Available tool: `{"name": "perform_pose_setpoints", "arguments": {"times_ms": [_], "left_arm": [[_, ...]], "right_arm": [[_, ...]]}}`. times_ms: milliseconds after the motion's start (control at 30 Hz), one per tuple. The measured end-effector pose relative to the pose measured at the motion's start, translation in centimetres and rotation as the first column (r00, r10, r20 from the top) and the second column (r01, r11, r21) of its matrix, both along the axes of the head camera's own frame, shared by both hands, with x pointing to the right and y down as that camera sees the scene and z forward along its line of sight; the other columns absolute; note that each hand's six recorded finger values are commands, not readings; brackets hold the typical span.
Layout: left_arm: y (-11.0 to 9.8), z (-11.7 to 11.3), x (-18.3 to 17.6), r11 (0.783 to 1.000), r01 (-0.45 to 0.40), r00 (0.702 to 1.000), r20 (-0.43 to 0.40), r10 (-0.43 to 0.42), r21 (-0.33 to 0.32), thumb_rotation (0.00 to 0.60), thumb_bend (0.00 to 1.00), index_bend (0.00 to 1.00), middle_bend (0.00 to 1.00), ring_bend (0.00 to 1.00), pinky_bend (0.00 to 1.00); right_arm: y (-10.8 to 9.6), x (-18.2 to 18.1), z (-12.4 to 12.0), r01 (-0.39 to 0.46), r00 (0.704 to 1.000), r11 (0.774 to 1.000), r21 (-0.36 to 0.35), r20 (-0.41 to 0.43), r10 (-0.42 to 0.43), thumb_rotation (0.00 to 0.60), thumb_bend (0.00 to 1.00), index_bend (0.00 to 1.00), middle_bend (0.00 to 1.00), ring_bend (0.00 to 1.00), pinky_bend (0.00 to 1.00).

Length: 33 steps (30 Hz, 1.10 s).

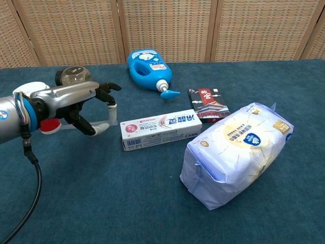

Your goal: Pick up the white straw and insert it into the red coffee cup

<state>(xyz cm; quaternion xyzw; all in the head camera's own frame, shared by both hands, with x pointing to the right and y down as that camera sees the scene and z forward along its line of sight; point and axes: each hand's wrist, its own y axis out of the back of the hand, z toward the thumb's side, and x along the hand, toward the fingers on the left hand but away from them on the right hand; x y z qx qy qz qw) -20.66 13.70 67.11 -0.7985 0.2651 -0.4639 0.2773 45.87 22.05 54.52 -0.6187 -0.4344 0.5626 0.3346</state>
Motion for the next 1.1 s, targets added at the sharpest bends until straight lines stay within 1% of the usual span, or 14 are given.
{"name": "perform_pose_setpoints", "arguments": {"times_ms": [167, 267, 367, 500, 567, 667, 700, 800, 900, 1000, 1100], "left_arm": [[-0.5, -2.5, -0.2, 0.997, 0.051, 0.990, -0.130, -0.057, -0.050, 0.600, 0.47, 0.56, 0.00, 0.00, 0.00], [-1.0, -4.1, -0.7, 0.993, 0.087, 0.973, -0.208, -0.102, -0.081, 0.600, 0.47, 0.57, 0.00, 0.00, 0.00], [-1.7, -5.4, -1.3, 0.984, 0.131, 0.945, -0.284, -0.160, -0.119, 0.600, 0.47, 0.57, 0.00, 0.00, 0.00], [-3.2, -7.3, -3.1, 0.968, 0.196, 0.897, -0.370, -0.241, -0.155, 0.600, 0.47, 0.57, 0.00, 0.00, 0.00], [-3.9, -8.0, -4.3, 0.960, 0.228, 0.876, -0.397, -0.275, -0.162, 0.600, 0.47, 0.57, 0.00, 0.00, 0.00], [-5.1, -9.0, -6.5, 0.935, 0.298, 0.821, -0.449, -0.353, -0.190, 0.600, 0.47, 0.57, 0.00, 0.00, 0.00], [-5.6, -9.3, -7.4, 0.925, 0.321, 0.797, -0.469, -0.380, -0.205, 0.600, 0.47, 0.57, 0.00, 0.00, 0.00], [-6.7, -10.4, -9.9, 0.902, 0.365, 0.747, -0.506, -0.432, -0.231, 0.600, 0.47, 0.57, 0.00, 0.00, 0.00], [-7.7, -11.5, -12.6, 0.882, 0.402, 0.710, -0.524, -0.469, -0.245, 0.600, 0.47, 0.56, 0.00, 0.00, 0.00], [-8.6, -12.6, -15.1, 0.864, 0.434, 0.685, -0.530, -0.500, -0.253, 0.600, 0.47, 0.56, 0.00, 0.00, 0.00], [-9.3, -13.4, -17.1, 0.854, 0.456, 0.678, -0.524, -0.516, -0.251, 0.600, 0.47, 0.56, 0.00, 0.00, 0.00]], "right_arm": [[0.1, -0.1, 0.1, 0.003, 1.000, 1.000, -0.003, 0.001, -0.003, 0.600, 0.00, 0.00, 0.00, 0.00, 0.00], [0.1, -0.2, 0.1, 0.005, 1.000, 1.000, -0.006, -0.001, -0.005, 0.600, 0.00, 0.00, 0.00, 0.00, 0.00], [0.1, -0.2, 0.2, 0.007, 1.000, 1.000, -0.008, -0.004, -0.007, 0.600, 0.00, 0.00, 0.00, 0.00, 0.00], [0.1, -0.3, 0.3, 0.010, 1.000, 1.000, -0.010, -0.006, -0.010, 0.600, 0.00, 0.00, 0.00, 0.00, 0.00], [0.2, -0.5, 0.4, 0.013, 1.000, 1.000, -0.013, -0.008, -0.013, 0.600, 0.00, 0.00, 0.00, 0.00, 0.00], [0.2, -0.6, 0.5, 0.018, 1.000, 1.000, -0.016, -0.012, -0.018, 0.600, 0.00, 0.00, 0.00, 0.00, 0.00], [0.2, -0.7, 0.6, 0.019, 1.000, 1.000, -0.017, -0.014, -0.019, 0.600, 0.00, 0.00, 0.00, 0.00, 0.00], [0.2, -0.8, 0.8, 0.021, 1.000, 1.000, -0.021, -0.018, -0.022, 0.600, 0.00, 0.00, 0.00, 0.00, 0.00], [0.3, -0.8, 0.9, 0.022, 1.000, 0.999, -0.025, -0.021, -0.022, 0.600, 0.00, 0.00, 0.00, 0.00, 0.00], [0.2, -0.9, 1.0, 0.020, 1.000, 0.999, -0.026, -0.022, -0.021, 0.600, 0.00, 0.00, 0.00, 0.00, 0.00], [0.2, -0.9, 1.0, 0.019, 1.000, 0.999, -0.027, -0.023, -0.019, 0.600, 0.00, 0.00, 0.00, 0.00, 0.00]]}}
